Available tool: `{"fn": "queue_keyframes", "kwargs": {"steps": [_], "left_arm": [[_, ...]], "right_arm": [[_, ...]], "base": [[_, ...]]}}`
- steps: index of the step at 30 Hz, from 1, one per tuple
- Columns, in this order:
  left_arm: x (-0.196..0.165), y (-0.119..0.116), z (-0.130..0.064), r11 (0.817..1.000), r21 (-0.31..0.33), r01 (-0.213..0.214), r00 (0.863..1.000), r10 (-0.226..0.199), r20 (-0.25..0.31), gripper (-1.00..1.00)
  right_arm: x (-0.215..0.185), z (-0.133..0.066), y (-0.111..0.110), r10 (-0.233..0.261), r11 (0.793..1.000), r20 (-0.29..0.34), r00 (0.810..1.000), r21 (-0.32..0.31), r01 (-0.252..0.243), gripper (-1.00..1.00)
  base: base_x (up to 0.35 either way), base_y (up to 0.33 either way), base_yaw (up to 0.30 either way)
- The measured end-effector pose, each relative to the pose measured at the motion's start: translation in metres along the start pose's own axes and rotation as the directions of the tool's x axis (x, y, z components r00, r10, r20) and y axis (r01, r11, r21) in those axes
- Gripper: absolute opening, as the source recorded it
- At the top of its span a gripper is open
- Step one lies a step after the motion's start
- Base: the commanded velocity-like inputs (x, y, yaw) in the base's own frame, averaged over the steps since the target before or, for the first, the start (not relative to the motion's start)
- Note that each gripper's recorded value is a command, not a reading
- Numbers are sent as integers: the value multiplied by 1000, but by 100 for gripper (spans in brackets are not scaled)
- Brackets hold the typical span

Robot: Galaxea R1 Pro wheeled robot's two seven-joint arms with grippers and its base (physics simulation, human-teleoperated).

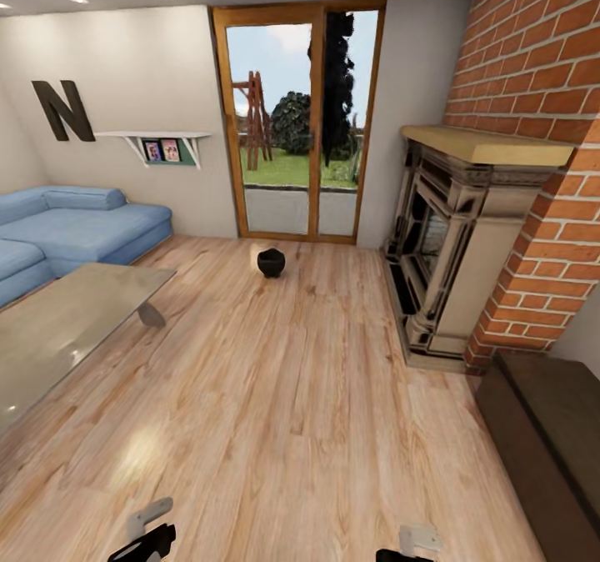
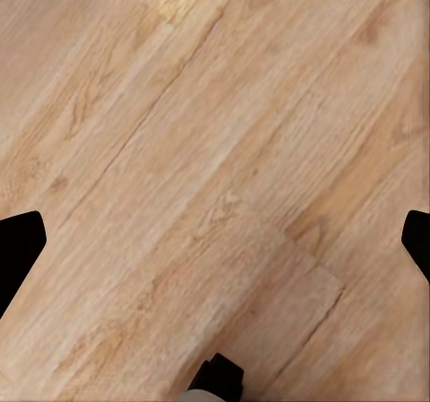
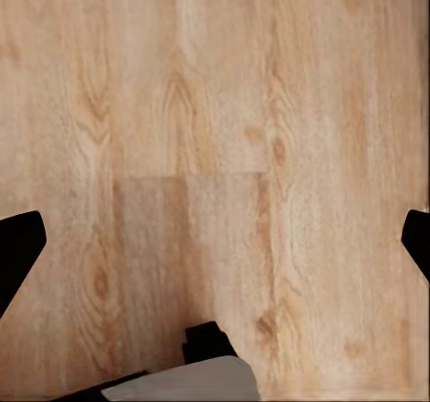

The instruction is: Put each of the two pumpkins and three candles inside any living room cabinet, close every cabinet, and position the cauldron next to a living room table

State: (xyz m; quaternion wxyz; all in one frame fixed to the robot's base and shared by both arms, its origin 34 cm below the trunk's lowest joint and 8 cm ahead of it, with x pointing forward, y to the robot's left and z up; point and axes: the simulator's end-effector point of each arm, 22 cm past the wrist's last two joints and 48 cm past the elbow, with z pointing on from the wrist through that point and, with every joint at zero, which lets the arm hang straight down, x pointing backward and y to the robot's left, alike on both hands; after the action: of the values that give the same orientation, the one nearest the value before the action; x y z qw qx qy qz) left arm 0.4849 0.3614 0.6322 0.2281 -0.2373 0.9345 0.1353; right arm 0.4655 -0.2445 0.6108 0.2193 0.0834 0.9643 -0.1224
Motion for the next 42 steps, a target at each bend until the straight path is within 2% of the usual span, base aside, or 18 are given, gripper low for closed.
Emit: {"fn": "queue_keyframes", "kwargs": {"steps": [5, 9, 14, 42], "left_arm": [[0, 0, 0, 1000, 0, 0, 1000, 0, 0, 100], [-1, 1, 0, 1000, -2, 1, 1000, -1, 1, 100], [-1, 2, 1, 1000, -3, 1, 1000, -1, 1, 100], [0, -1, 0, 1000, 1, -1, 1000, 1, 0, 100]], "right_arm": [[47, -3, -20, -28, 999, -66, 997, 35, 30, 100], [103, -12, -35, -49, 997, -142, 989, 52, 57, 100], [132, -19, -41, -60, 996, -181, 982, 56, 71, 100], [140, -21, -42, -58, 996, -191, 980, 56, 70, 100]], "base": [[332, 0, 0], [332, 0, 0], [332, 0, 0], [332, 0, 0]]}}
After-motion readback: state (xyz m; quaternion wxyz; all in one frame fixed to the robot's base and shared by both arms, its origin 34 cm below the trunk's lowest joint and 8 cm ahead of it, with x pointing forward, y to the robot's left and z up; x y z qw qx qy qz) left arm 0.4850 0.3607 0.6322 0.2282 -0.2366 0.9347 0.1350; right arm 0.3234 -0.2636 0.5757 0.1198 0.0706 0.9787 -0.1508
